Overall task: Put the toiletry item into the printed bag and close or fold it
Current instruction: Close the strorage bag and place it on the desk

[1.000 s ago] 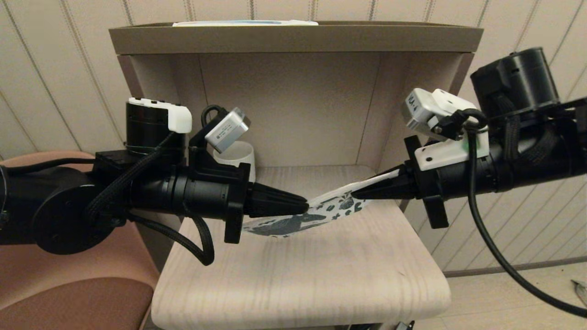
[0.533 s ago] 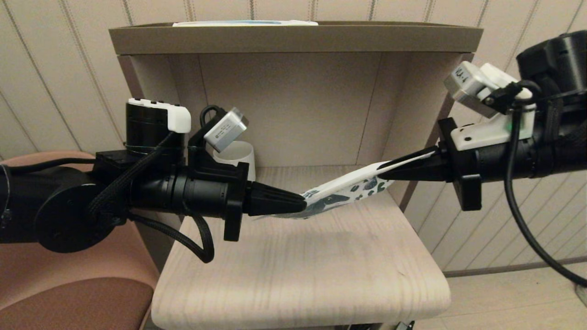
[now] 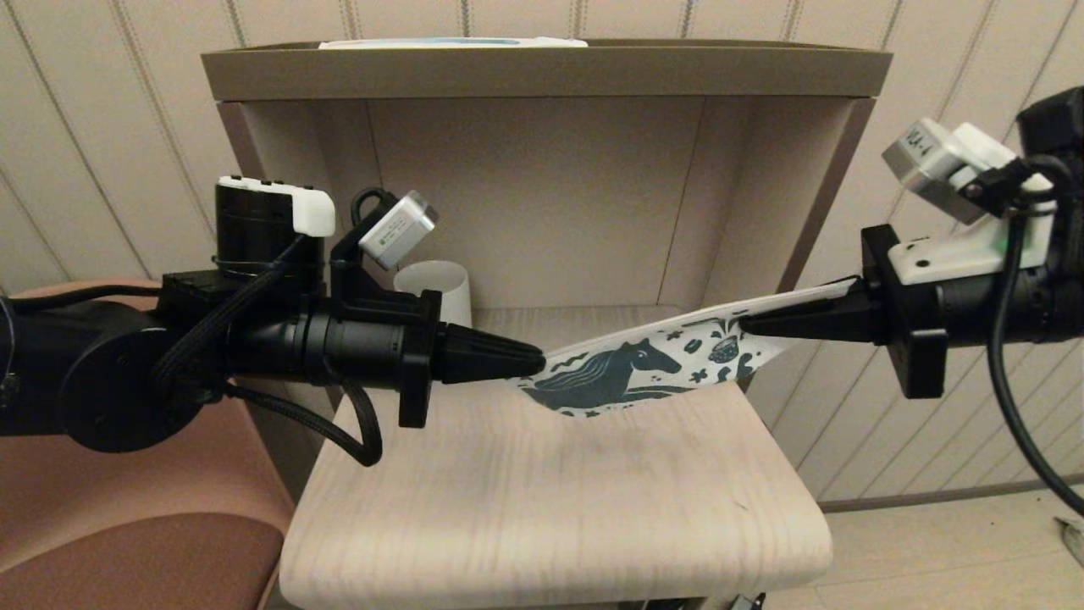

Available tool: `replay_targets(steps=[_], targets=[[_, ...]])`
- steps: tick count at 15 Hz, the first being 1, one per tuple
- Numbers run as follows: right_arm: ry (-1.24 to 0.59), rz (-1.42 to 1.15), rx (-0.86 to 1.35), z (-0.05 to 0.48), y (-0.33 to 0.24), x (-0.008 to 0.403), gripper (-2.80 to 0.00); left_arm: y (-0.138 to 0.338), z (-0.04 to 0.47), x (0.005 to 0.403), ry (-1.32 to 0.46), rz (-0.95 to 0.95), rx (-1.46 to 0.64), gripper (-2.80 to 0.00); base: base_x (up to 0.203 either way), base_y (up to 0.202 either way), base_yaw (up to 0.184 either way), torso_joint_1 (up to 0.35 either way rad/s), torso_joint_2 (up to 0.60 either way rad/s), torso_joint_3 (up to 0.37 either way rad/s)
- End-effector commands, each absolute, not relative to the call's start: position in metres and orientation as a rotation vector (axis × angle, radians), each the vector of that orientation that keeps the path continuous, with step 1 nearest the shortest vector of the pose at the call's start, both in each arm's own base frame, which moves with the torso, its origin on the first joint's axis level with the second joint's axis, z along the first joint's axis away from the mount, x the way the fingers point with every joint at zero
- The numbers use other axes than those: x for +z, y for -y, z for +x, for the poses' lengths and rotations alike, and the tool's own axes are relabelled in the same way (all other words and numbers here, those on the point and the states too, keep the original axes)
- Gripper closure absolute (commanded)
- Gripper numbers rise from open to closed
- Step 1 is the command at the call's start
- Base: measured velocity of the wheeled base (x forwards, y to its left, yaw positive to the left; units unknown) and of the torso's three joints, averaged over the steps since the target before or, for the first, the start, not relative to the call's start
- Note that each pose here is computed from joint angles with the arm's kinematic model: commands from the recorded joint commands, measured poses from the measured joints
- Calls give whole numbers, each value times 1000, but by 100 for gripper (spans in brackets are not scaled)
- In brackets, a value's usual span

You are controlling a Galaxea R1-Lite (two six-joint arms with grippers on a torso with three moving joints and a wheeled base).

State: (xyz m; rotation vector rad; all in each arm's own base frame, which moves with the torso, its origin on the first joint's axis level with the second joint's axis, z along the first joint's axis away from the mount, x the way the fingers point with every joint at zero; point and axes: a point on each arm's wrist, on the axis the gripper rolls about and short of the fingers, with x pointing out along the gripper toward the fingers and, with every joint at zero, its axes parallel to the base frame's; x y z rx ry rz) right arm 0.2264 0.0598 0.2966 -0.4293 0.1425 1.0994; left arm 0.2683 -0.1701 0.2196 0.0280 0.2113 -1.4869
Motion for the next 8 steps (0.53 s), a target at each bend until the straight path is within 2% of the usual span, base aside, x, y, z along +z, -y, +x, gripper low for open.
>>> replay_targets(steps=[1,8], targets=[[-134,-429,1089,222,-55,298,0,168,270,220,-206,27,-1484,0,0,0,0,0,0,0],[-147,-400,1067,222,-40,292,0,160,274,221,-203,24,-1458,0,0,0,0,0,0,0]])
